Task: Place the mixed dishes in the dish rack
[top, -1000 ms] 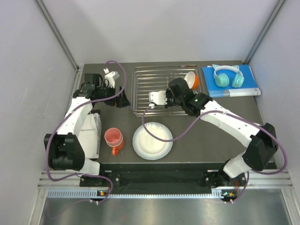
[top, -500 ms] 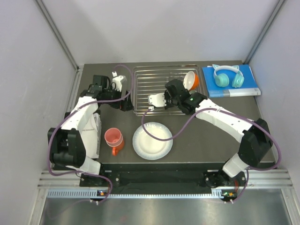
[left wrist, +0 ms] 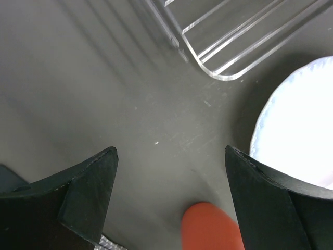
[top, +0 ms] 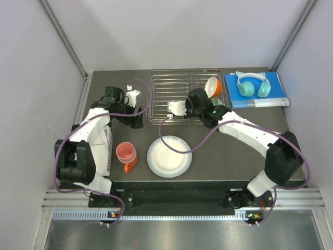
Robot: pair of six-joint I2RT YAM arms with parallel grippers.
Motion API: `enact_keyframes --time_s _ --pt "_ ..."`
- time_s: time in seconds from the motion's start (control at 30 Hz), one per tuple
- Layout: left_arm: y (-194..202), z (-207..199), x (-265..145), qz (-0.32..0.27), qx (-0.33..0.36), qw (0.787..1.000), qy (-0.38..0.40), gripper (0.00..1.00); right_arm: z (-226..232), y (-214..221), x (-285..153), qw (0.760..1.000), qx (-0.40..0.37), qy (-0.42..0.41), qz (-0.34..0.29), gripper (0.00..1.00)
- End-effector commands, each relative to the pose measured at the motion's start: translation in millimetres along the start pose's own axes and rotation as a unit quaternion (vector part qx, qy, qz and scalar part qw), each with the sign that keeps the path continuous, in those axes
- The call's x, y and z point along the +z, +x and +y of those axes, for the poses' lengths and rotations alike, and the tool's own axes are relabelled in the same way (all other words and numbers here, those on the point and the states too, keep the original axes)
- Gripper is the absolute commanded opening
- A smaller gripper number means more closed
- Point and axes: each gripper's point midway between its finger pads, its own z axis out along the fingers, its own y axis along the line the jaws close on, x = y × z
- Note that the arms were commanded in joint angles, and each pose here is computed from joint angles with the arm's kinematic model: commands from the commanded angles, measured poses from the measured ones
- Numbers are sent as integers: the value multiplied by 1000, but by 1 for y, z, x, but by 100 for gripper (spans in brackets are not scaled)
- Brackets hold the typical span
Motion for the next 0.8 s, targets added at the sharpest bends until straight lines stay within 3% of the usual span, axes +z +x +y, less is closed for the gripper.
enact_keyframes --time_s 0.0,0.07,0.13,0.27,0.3,0.77 --pt "9 8 -1 14 18 1000 -17 88 -32 20 -3 996 42 77 24 9" --pt "8 9 0 14 17 1000 -18 87 -32 20 -3 995 48 78 25 15" --pt "7 9 0 14 16 1000 -18 87 -32 22 -3 994 62 79 32 29" --pt "5 8 -2 11 15 1000 -17 86 -30 24 -3 993 82 76 35 38" --pt "5 7 -3 10 16 1000 -16 86 -29 24 -5 993 85 75 36 46" --pt "-15 4 -18 -10 21 1000 -20 84 -18 4 -47 987 150 56 2 64"
